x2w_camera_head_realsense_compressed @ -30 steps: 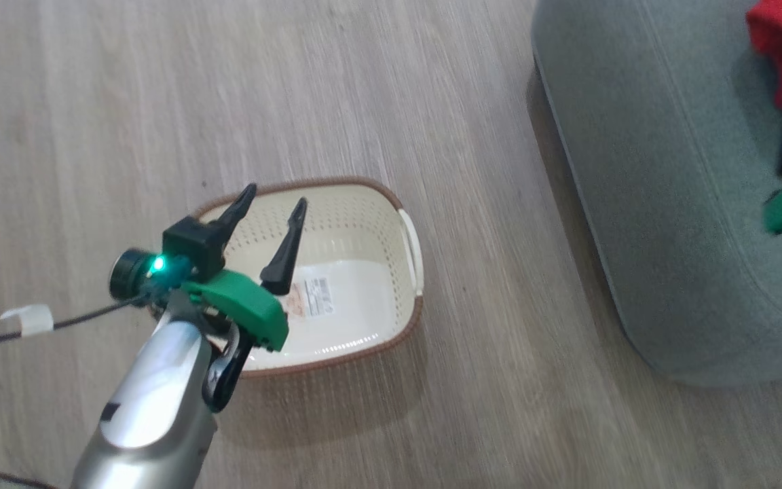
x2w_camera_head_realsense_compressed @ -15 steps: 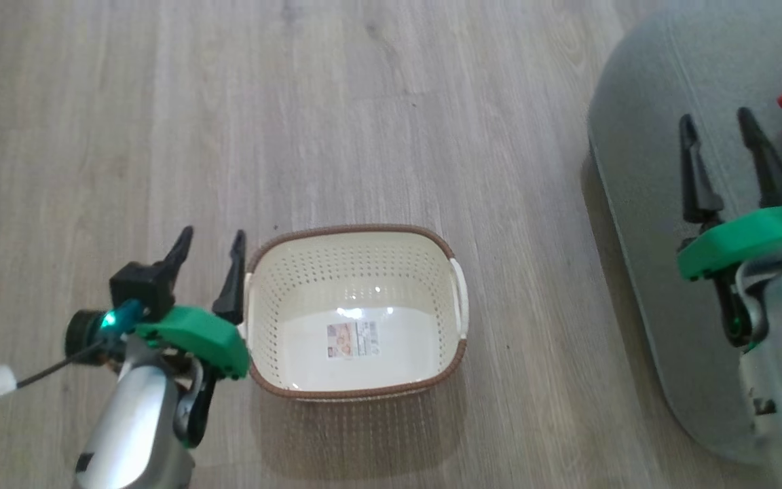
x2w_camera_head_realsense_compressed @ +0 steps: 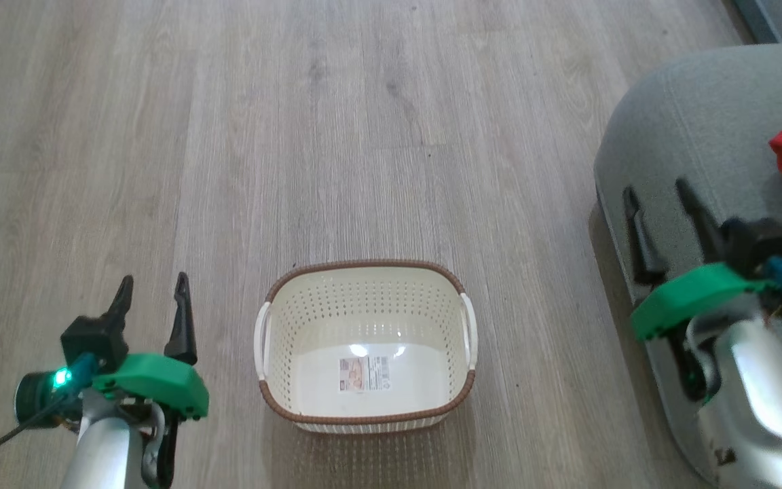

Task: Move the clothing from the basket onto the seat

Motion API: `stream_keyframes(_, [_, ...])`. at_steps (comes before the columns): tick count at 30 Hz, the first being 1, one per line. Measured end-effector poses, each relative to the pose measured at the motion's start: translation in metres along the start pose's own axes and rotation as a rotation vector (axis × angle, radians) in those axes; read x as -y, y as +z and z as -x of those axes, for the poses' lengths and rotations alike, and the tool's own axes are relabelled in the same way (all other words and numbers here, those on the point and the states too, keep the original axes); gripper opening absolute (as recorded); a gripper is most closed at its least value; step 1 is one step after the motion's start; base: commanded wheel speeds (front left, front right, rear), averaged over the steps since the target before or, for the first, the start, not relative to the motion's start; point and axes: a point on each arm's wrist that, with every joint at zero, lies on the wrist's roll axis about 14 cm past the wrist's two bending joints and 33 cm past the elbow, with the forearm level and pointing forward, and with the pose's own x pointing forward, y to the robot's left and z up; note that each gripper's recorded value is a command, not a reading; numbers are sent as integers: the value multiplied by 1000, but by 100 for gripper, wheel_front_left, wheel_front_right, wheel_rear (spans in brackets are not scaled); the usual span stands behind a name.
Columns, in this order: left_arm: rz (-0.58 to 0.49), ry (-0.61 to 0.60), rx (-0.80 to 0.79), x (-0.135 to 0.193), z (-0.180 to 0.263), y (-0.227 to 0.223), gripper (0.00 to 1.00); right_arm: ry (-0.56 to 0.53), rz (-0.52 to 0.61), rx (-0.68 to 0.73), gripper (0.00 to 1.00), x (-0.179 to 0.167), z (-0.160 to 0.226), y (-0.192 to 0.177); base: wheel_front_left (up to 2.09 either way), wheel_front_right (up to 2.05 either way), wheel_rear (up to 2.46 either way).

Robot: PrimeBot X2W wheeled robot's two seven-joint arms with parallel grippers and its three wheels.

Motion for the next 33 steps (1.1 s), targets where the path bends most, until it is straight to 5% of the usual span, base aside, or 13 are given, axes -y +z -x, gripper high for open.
stream_keyframes(33, [43,41,-5,-13,30,-5,100,33,-69,-110,100,-35,39,-42,0,0,0])
